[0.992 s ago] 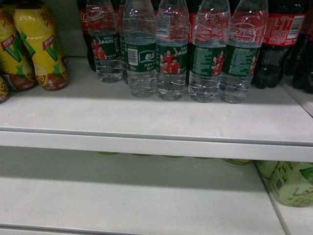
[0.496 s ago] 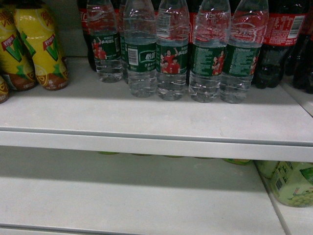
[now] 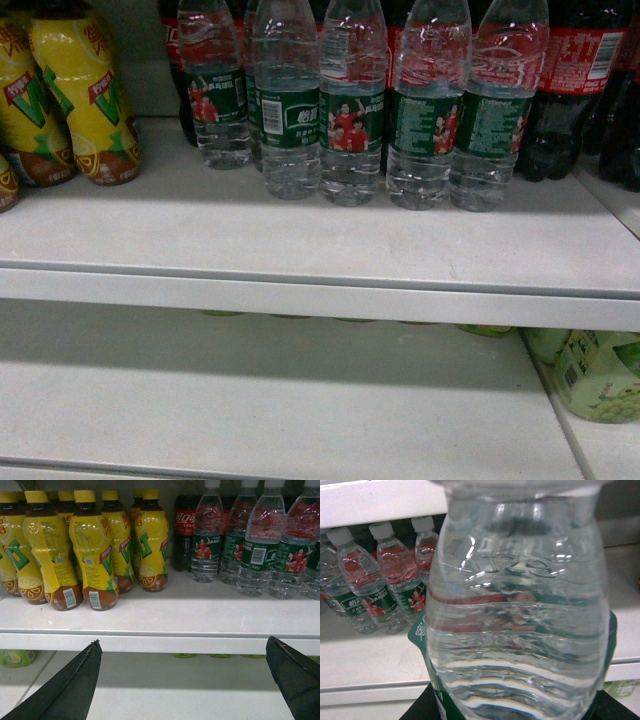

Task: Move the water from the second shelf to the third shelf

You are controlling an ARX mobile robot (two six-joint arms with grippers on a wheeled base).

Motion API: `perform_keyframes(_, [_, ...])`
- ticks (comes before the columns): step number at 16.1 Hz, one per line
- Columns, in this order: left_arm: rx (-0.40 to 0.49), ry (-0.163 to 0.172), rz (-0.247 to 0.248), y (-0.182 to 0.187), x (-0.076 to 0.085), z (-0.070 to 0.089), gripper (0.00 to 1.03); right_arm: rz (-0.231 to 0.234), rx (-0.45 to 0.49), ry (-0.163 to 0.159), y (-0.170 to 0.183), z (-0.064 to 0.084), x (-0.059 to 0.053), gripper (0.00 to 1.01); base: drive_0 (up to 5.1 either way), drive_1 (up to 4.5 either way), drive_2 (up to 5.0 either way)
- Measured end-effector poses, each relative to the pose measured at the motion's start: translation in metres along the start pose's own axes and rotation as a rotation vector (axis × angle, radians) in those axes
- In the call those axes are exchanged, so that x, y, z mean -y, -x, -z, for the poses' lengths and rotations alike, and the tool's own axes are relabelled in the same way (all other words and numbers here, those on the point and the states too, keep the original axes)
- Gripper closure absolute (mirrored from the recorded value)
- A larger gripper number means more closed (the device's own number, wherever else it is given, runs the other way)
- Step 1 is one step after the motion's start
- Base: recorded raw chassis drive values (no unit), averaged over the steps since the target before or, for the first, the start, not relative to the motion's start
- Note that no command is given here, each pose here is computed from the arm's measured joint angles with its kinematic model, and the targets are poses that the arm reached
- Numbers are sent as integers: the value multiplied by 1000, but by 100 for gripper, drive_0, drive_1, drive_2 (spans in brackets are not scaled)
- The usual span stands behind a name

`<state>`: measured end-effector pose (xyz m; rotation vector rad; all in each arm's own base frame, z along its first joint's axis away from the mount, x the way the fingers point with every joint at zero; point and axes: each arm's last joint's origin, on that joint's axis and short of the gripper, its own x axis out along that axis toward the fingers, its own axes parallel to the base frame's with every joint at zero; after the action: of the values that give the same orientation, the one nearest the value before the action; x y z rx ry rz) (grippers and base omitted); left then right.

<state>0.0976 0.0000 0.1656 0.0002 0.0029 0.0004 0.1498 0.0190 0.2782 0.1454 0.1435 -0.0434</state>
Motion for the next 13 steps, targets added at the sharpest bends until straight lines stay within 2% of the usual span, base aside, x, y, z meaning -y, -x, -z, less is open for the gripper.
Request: perform_keyframes(13, [1,0,0,0,0,0,5,2,4,-4,0,-1,0,60,0,0,0])
